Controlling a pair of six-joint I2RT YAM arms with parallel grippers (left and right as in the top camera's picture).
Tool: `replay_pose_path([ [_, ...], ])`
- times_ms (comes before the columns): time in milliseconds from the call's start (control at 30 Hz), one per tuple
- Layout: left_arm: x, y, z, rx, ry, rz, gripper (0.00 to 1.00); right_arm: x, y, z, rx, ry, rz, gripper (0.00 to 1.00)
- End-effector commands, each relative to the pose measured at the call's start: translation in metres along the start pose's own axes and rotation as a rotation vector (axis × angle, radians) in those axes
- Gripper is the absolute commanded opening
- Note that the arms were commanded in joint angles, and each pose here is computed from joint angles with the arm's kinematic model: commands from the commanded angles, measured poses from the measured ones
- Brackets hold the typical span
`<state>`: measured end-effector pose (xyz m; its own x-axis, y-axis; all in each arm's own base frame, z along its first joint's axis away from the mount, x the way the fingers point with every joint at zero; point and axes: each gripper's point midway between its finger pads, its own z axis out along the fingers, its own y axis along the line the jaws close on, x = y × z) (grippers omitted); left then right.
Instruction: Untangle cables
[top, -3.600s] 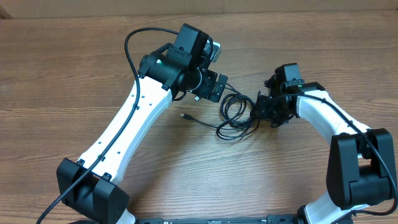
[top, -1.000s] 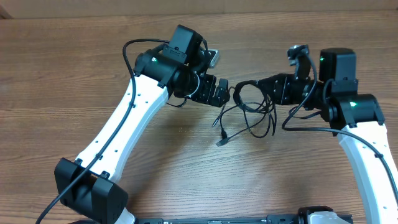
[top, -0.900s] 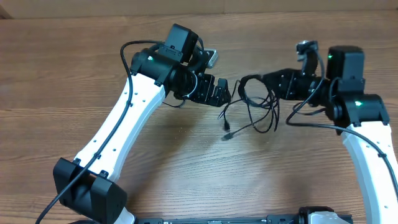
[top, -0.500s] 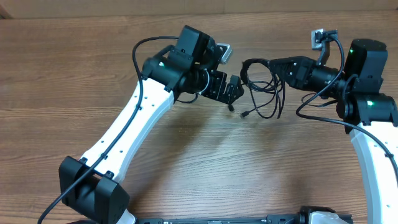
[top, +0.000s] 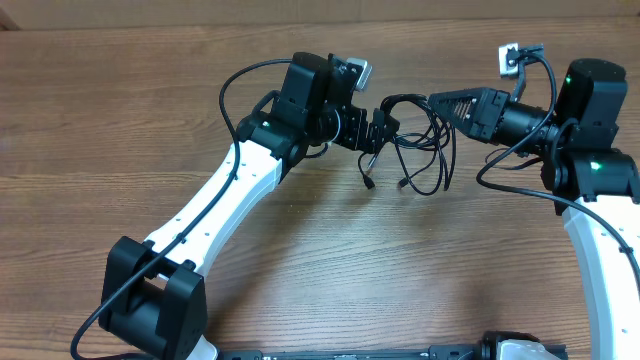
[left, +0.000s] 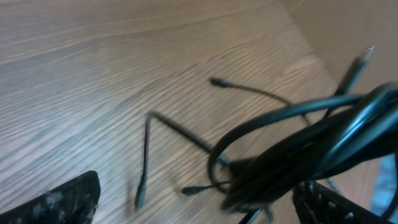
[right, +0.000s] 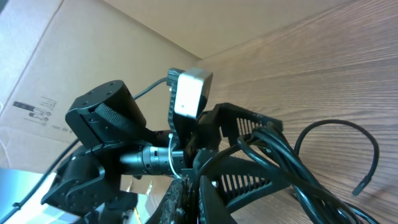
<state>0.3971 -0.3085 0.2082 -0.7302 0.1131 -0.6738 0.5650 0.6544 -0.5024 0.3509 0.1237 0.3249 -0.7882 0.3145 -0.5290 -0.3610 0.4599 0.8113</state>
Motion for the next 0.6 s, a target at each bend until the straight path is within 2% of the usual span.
replay_pose_path([
  [0,-0.013,-0.034,-0.007,0.152,-0.035,-0.021,0.83,-0.009,0.028,-0.008,-0.063,-0.016,-0.047,0.04],
  [67,-0.015,-0.037,-0.007,0.165,-0.042,-0.014,0.74,-0.010,0.030,-0.008,-0.071,-0.019,-0.036,0.04],
  [133,-0.012,-0.036,-0.006,0.163,-0.033,-0.017,0.56,-0.011,0.031,-0.008,-0.077,-0.020,-0.041,0.04],
  [233,-0.010,-0.038,-0.007,0.177,-0.024,-0.019,0.41,-0.011,0.031,-0.008,-0.076,-0.020,-0.042,0.04],
  [267,-0.009,-0.040,-0.007,0.192,-0.019,-0.018,0.29,-0.011,0.031,-0.008,-0.076,-0.020,-0.042,0.04],
  [367,-0.008,-0.043,-0.010,0.223,-0.010,-0.019,0.08,-0.012,0.029,-0.008,-0.062,-0.031,-0.056,0.04],
  [400,-0.008,-0.045,-0.011,0.239,-0.006,-0.017,0.04,-0.014,0.026,-0.008,-0.047,-0.041,-0.087,0.04],
  [567,-0.003,-0.060,-0.022,0.373,0.028,0.023,0.04,-0.021,-0.002,-0.009,0.108,-0.095,-0.097,0.04],
])
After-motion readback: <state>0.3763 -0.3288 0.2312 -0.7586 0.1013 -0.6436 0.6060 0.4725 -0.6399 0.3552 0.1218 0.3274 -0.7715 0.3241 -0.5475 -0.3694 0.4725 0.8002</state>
